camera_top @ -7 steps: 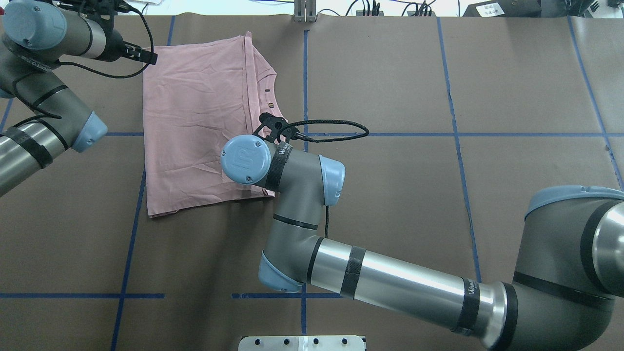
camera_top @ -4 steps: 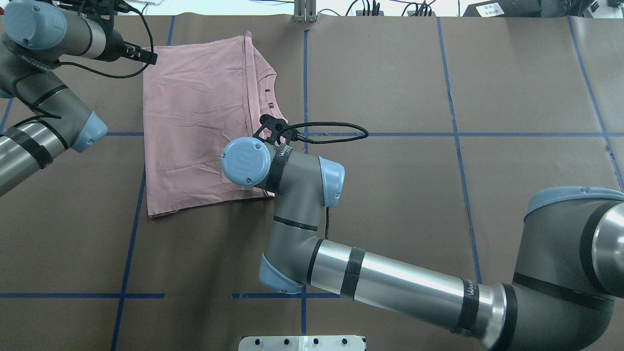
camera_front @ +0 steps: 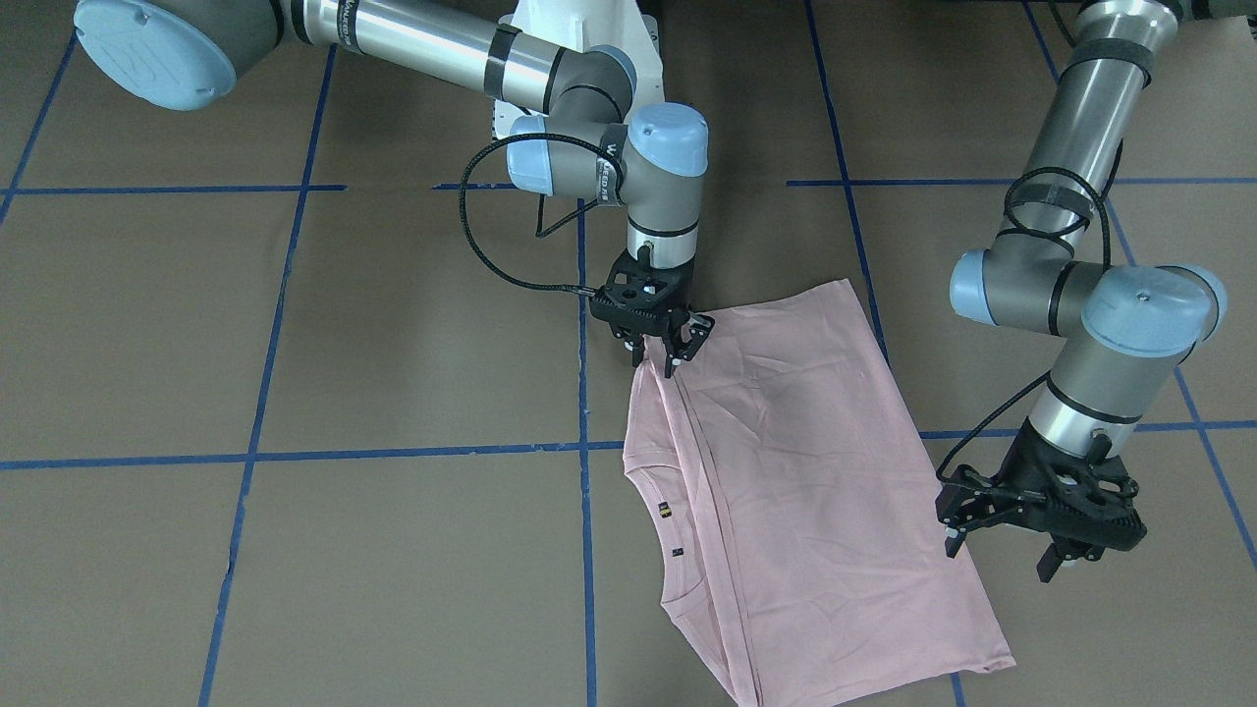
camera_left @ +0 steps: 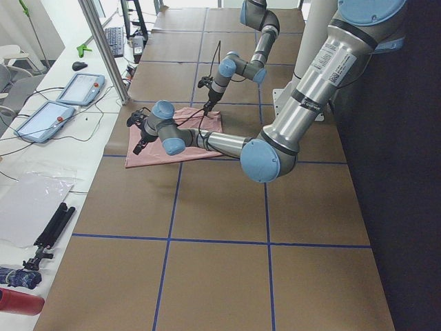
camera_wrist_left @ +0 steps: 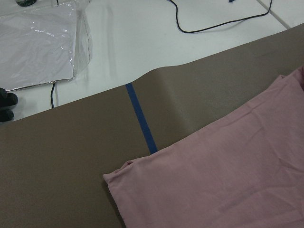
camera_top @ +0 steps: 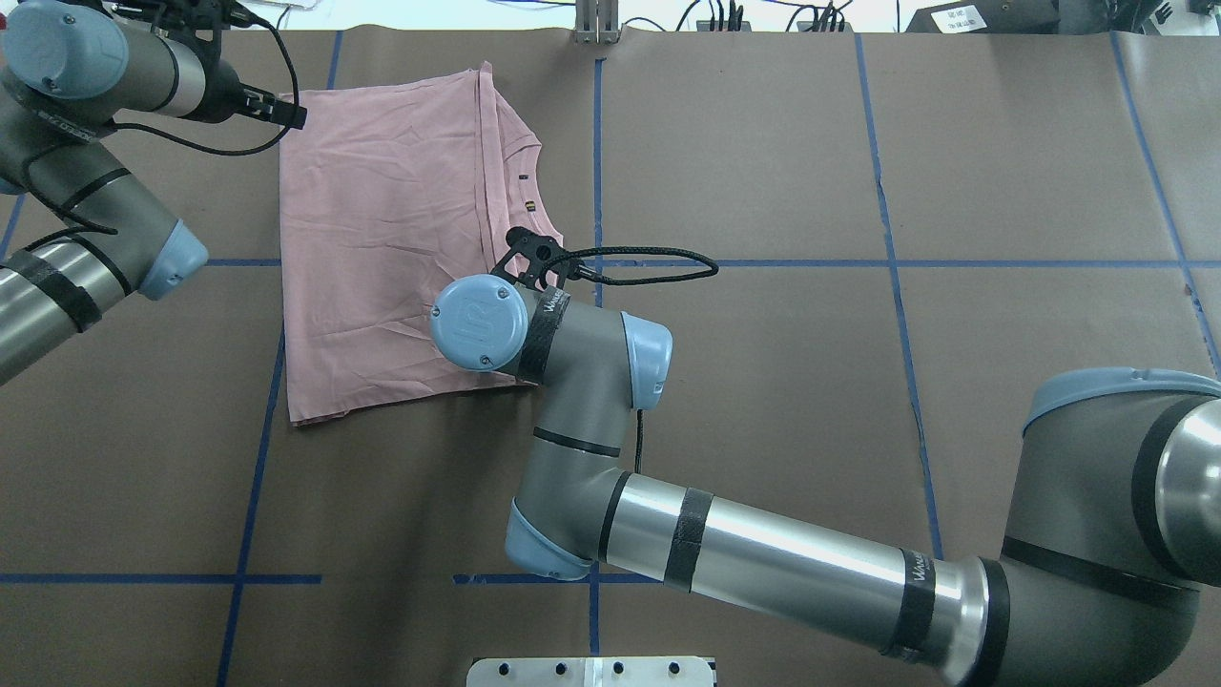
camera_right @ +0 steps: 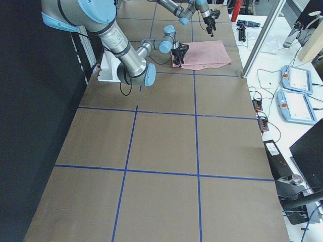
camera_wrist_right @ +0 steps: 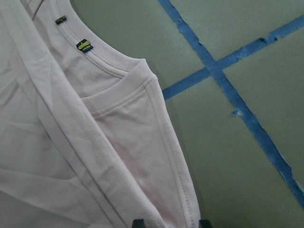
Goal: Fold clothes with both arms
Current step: 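Grasp the collar edge of the pink shirt with the right gripper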
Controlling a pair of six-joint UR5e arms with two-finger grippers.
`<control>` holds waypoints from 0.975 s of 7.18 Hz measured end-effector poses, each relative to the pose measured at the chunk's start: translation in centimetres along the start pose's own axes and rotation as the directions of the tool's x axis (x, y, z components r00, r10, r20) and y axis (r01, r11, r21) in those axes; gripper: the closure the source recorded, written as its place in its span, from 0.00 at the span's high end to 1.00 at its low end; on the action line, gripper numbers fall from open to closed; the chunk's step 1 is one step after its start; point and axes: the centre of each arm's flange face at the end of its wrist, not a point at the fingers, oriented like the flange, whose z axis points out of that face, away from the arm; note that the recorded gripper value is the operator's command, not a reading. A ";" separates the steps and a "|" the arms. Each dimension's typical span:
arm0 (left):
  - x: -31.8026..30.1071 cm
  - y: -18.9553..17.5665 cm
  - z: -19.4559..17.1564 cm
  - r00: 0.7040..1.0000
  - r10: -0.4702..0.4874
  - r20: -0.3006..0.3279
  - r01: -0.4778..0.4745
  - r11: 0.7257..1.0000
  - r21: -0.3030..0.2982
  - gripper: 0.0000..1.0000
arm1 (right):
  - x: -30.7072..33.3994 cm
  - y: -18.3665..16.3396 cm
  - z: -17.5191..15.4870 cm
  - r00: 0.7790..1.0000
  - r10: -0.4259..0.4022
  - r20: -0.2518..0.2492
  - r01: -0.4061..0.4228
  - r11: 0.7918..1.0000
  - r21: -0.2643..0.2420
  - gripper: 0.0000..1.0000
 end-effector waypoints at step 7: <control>0.0 0.4 -0.2 1.000 0.001 -0.015 -0.001 1.000 -0.008 1.00 | 0.2 0.6 -0.8 1.000 0.002 0.015 -0.002 1.000 -0.006 0.00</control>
